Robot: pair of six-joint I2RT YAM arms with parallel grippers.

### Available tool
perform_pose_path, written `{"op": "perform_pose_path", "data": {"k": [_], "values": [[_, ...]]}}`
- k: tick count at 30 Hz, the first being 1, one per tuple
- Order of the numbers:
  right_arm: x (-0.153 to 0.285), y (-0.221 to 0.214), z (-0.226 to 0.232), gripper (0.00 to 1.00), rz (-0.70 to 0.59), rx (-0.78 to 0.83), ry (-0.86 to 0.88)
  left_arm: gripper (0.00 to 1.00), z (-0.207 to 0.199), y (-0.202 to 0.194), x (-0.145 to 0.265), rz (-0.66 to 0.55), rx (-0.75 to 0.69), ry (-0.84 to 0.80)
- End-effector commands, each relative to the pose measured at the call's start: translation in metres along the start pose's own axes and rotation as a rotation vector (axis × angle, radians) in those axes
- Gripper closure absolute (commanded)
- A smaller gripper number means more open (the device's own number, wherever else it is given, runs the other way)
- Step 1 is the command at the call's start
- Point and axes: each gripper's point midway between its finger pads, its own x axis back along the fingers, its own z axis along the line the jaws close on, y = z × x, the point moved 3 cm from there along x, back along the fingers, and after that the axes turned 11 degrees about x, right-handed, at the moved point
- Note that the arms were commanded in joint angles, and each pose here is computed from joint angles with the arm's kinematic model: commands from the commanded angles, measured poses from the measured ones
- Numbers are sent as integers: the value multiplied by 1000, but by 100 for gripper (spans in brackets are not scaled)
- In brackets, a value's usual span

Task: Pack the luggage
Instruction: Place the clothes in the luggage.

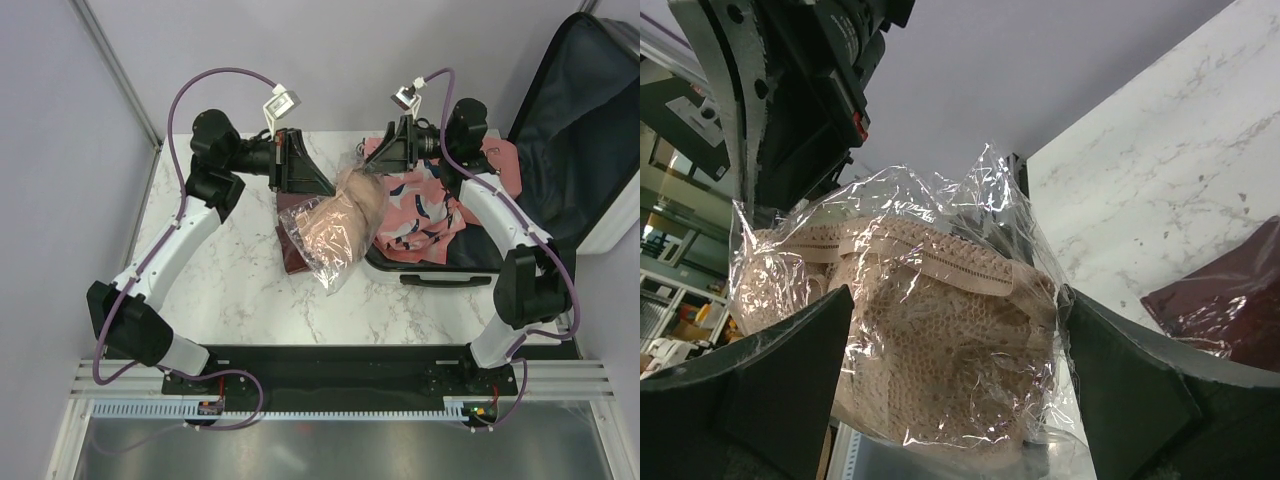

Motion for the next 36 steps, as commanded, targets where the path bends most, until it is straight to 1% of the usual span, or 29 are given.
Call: {"op": "perform_pose_path", "data": {"k": [1,6,8,9,10,13,14,15,16,17,21,22,23,24,25,26,27,28,29,30,31,33,34,36], "values": [[-4,-14,19,9,53,32,53,98,-9,6,-1,1,-41,-22],[-9,-16,23,10,63,27,67,98,-10,5,-1,-2,-37,-27],[-10,-17,23,14,67,23,71,98,-12,4,0,-3,-39,-28],[-11,-17,23,22,66,20,70,98,-11,2,0,-1,-34,-28],[-11,-16,23,38,60,19,64,98,-9,2,0,-2,-30,-26],[-8,-16,23,56,55,-1,55,98,0,-4,0,-5,-15,-17],[-7,-16,22,67,44,-1,43,98,6,-6,0,-4,-7,-12],[-4,-16,20,89,33,-8,28,98,14,-10,2,-5,12,-1],[6,-13,18,97,10,-10,-2,98,21,-11,2,-12,-4,10],[12,-10,14,100,-16,-13,-33,98,33,-15,1,-5,28,19],[50,-5,-2,100,-130,-35,-177,98,79,-21,-2,-14,94,67],[60,-2,-3,100,-158,-13,-214,98,91,-15,-3,-53,82,103],[64,-5,-5,100,-164,-42,-236,98,99,-13,-4,-71,87,126],[65,-7,-11,100,-171,-55,-264,98,116,-11,-6,-79,120,151],[66,-10,-13,100,-164,-19,-284,97,129,-6,-7,-113,107,197],[67,-17,-17,100,-154,-64,-302,97,137,-3,-10,-125,110,221],[68,-21,-21,100,-161,-70,-333,96,152,-5,-12,-127,143,251],[78,-23,-26,100,-176,-78,-372,95,166,-2,-12,-153,140,297],[80,-33,-31,100,-162,-89,-398,95,169,0,-17,-156,133,305],[85,-34,-35,100,-174,-85,-455,95,182,-3,-19,-148,150,322],[88,-44,-39,100,-151,-78,-491,94,187,-3,-24,-150,155,337],[99,-47,-43,100,-156,-67,-584,94,191,1,-33,-141,142,335],[102,-53,-43,100,-145,-92,-611,94,193,0,-42,-126,148,329],[112,-55,-42,100,-139,-49,-689,94,198,-2,-50,-113,155,325]]}}
